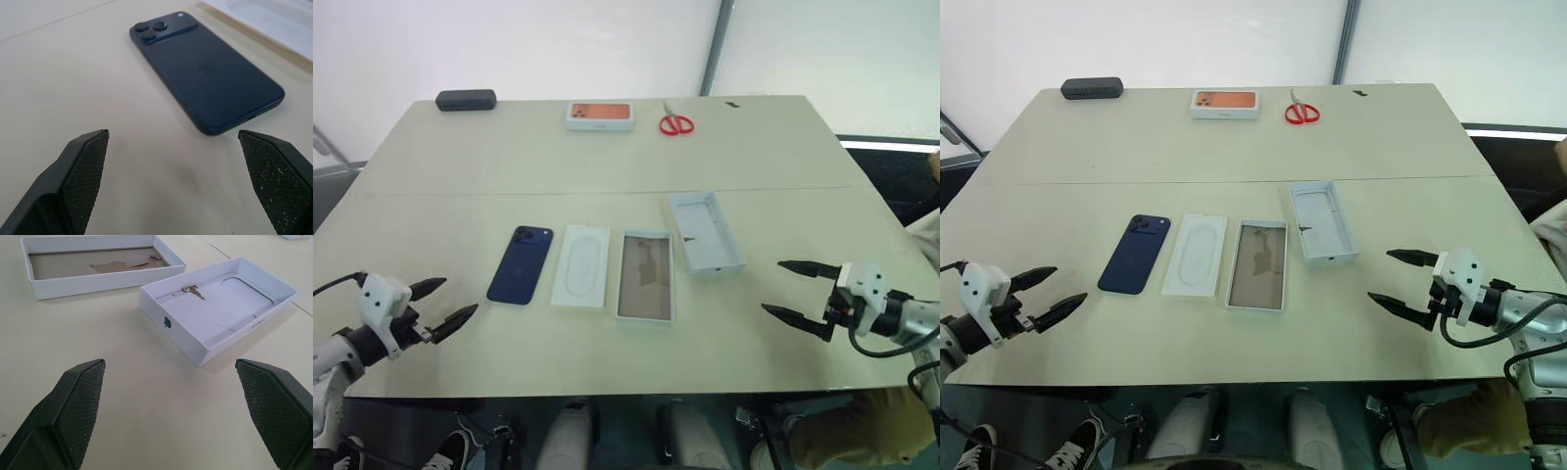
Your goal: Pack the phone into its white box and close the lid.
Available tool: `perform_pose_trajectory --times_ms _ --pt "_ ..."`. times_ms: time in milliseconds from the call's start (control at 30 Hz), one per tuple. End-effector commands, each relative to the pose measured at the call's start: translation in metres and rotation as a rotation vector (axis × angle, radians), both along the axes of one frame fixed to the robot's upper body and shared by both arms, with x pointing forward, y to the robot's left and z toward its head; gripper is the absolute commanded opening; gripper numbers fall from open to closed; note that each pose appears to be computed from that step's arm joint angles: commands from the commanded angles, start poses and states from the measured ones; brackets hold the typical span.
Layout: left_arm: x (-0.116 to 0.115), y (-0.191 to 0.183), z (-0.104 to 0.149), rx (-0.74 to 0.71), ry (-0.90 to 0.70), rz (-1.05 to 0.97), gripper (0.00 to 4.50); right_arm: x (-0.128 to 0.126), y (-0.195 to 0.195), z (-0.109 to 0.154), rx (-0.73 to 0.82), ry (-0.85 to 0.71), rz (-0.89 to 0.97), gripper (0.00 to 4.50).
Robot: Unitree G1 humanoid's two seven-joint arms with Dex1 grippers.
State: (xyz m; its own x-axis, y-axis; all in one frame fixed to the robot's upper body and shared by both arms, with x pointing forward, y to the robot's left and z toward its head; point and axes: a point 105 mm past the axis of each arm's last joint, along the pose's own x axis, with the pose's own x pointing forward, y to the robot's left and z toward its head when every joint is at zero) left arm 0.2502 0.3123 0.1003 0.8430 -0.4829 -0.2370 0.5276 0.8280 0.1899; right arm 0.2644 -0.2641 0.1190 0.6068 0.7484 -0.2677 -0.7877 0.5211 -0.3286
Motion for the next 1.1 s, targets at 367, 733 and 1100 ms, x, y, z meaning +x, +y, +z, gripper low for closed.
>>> perform_pose_trajectory --times_ms 367,733,1100 --pt "0.014 0.000 0.023 0.012 -0.095 0.024 4.47 0.006 -0.003 0.010 -0.031 -0.052 -0.020 4.46" --pt "0.017 -0.017 0.016 -0.037 -0.022 0.011 4.47 0.010 0.005 0.007 -0.039 -0.040 -0.005 4.46" --pt "0.043 -0.079 0.019 -0.205 0.146 0.040 4.47 0.030 0.062 0.032 -0.123 -0.158 0.163 4.46"
